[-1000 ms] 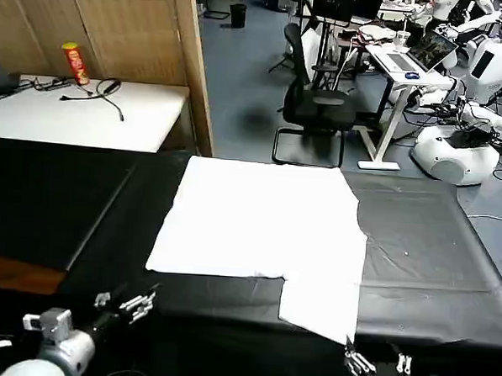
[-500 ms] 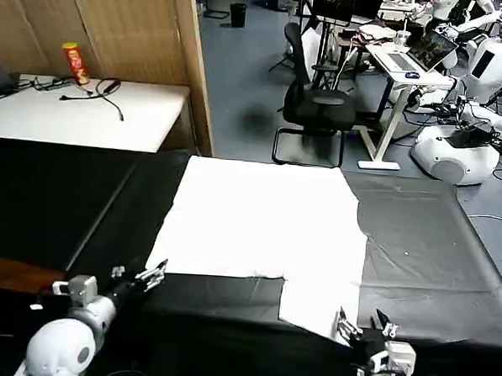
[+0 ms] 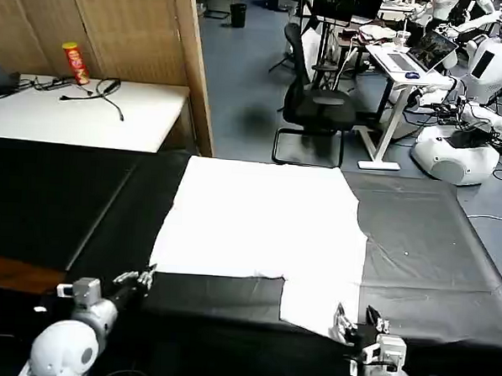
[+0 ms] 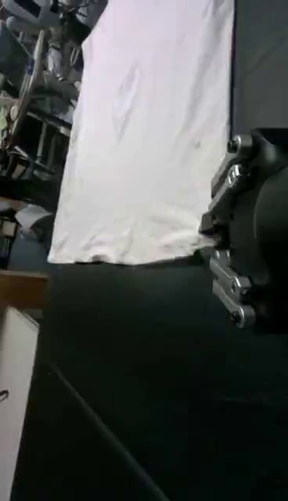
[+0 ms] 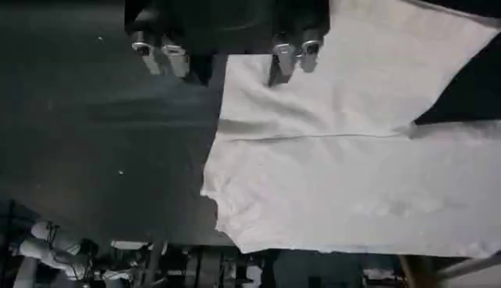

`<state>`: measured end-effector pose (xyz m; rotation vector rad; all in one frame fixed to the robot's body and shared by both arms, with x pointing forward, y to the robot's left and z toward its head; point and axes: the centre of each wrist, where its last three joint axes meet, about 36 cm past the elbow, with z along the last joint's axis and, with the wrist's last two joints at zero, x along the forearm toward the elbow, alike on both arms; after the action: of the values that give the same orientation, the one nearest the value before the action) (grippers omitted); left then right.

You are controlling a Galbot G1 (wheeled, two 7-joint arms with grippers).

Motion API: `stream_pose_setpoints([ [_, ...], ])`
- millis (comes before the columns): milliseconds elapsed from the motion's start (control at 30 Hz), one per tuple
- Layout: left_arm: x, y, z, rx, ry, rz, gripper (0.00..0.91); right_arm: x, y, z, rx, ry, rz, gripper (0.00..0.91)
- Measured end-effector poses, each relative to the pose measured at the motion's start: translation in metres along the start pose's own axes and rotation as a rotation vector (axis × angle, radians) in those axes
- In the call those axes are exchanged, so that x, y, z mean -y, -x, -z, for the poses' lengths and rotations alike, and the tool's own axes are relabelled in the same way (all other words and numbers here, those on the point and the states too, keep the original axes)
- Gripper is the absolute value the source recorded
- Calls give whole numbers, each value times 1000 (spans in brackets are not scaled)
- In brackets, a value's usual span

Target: Fold and organize the clothes.

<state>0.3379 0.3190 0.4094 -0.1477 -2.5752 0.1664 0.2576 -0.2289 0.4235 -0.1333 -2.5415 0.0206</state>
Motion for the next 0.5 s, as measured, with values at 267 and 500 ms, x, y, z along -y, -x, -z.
stream_pose_setpoints([
  [267, 3, -13, 3, 11, 10, 21, 0, 0, -43, 13, -1, -12, -47, 0],
  [500, 6, -48, 6, 10, 22, 19, 0, 1, -68, 16, 21, -12, -40, 0],
])
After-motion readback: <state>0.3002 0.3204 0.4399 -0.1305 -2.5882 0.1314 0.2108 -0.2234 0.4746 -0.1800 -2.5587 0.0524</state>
